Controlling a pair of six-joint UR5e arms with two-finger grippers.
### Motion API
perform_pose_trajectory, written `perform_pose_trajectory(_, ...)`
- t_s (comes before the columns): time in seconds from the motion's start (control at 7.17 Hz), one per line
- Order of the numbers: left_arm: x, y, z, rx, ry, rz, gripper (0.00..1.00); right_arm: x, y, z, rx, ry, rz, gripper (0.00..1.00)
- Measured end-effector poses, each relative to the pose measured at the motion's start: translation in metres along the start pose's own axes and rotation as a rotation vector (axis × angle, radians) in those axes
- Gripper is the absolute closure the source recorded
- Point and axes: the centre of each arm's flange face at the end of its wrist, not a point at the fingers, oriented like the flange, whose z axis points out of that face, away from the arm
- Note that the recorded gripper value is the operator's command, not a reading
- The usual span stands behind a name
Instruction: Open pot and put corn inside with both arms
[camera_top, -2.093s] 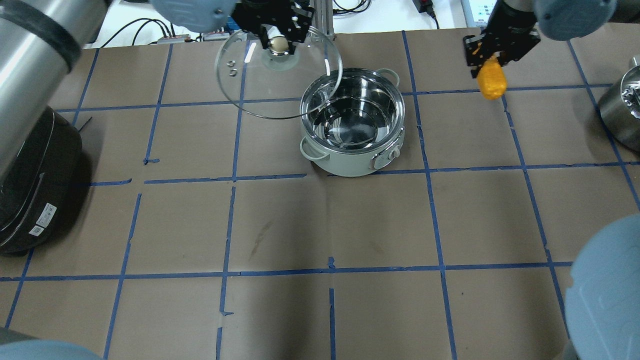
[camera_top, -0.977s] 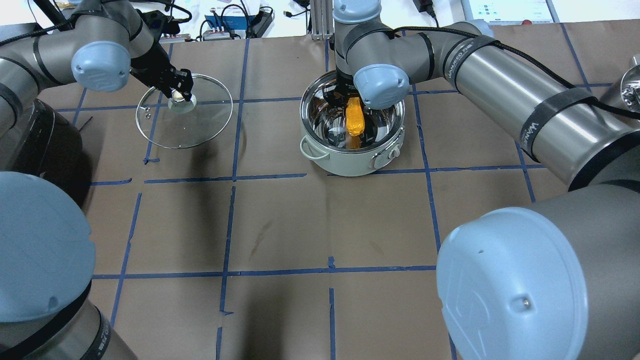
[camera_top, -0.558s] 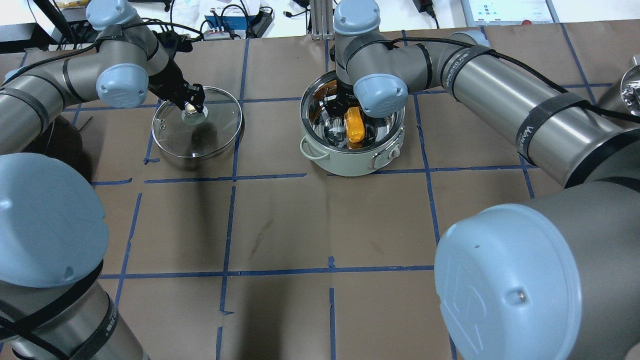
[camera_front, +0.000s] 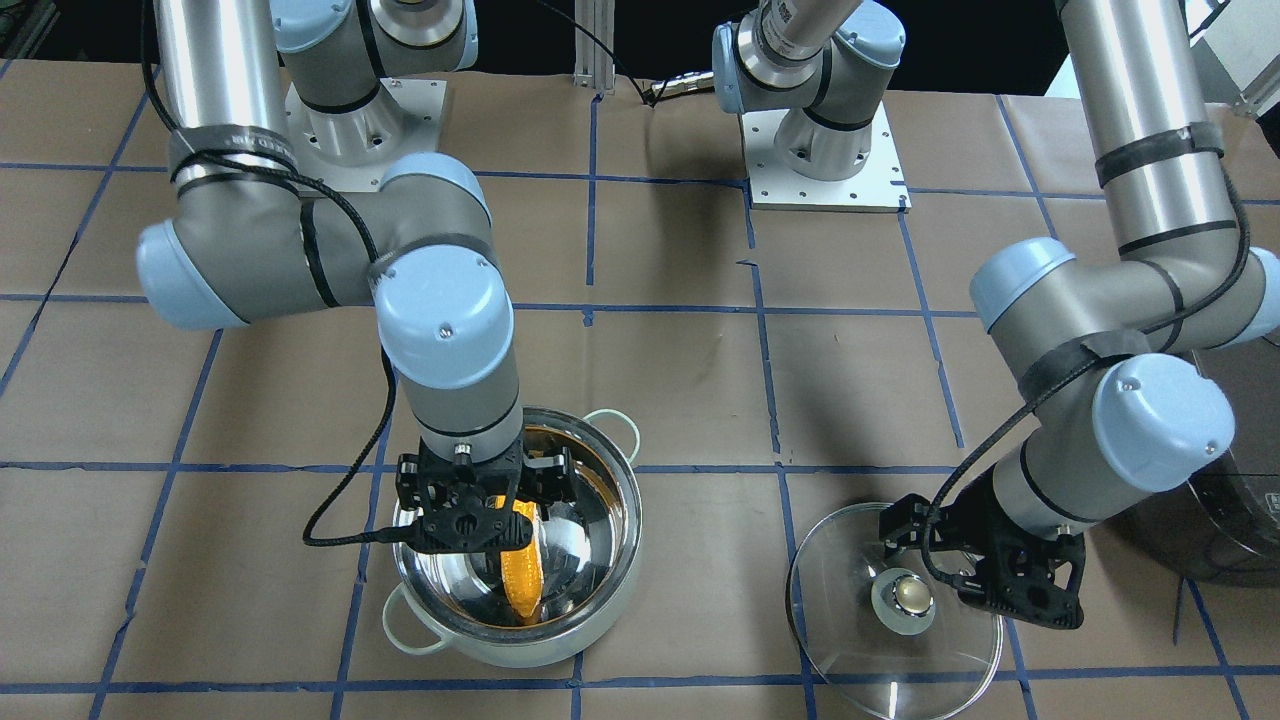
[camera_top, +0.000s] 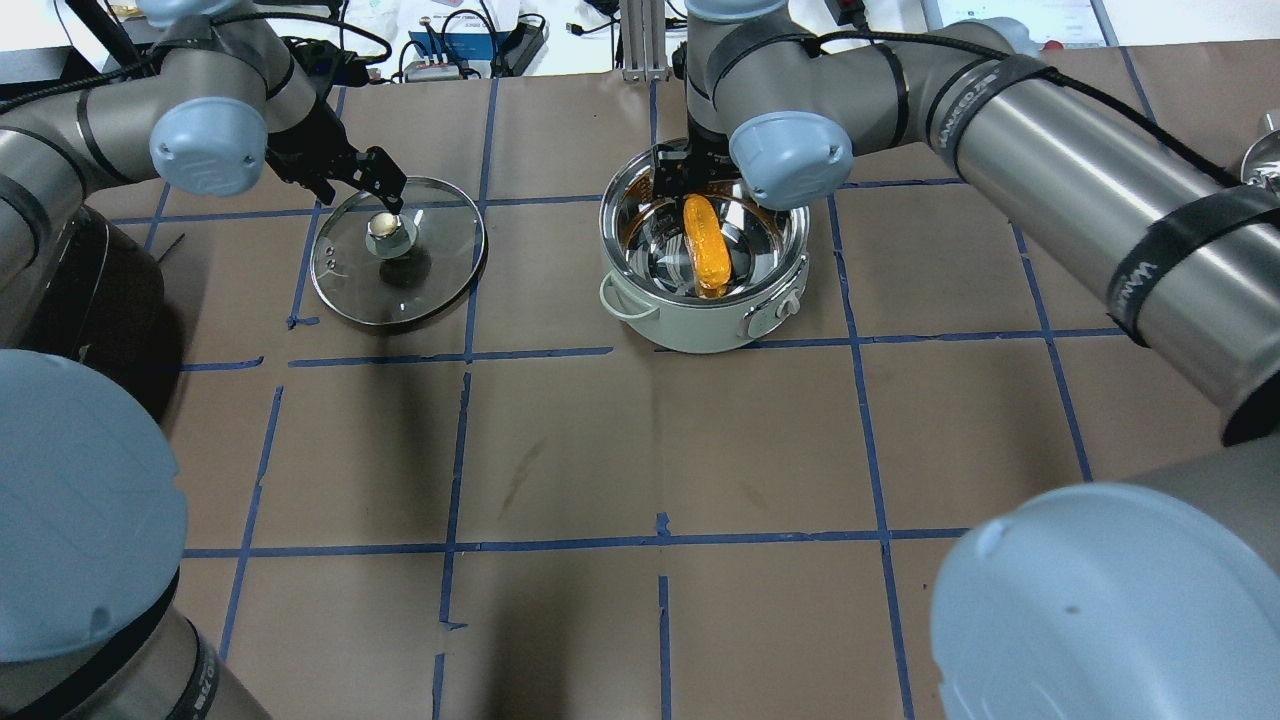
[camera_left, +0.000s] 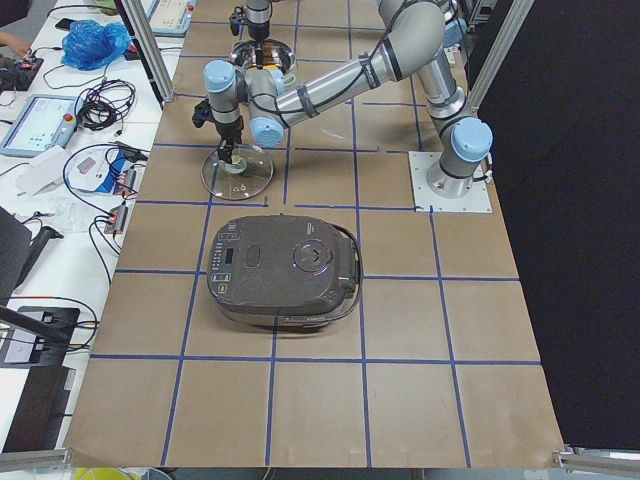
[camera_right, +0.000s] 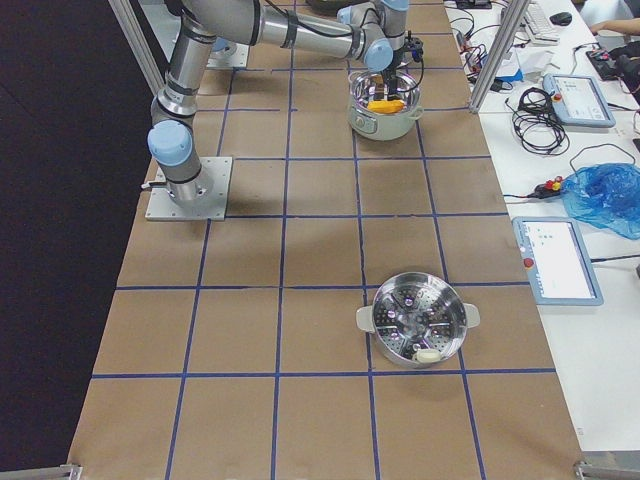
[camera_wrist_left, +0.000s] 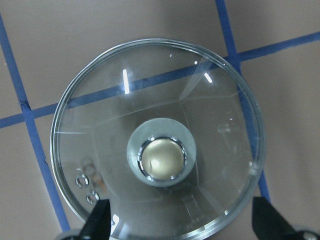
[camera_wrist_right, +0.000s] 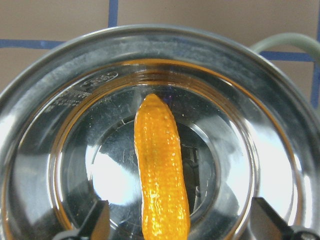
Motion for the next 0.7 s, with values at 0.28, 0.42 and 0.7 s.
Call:
perform_pose_trajectory(0.28,0.026,0.034,-0.071,-0.052,0.012,-0.011,0.0,0.042,0.026,-0.074,-0.04,0.01,0.052,0.0)
perform_pose_trajectory(0.42,0.049,0.055,-0.109,-0.071,0.004,-0.019,0.0,0.072,0.039,-0.105,-0.069,0.019,0.093,0.0)
perform_pose_trajectory(0.7,0.096,0.093,-0.167,-0.092,-0.04,0.011,0.0,0.12,0.056,-0.141,-0.092,0.028,0.121,0.02)
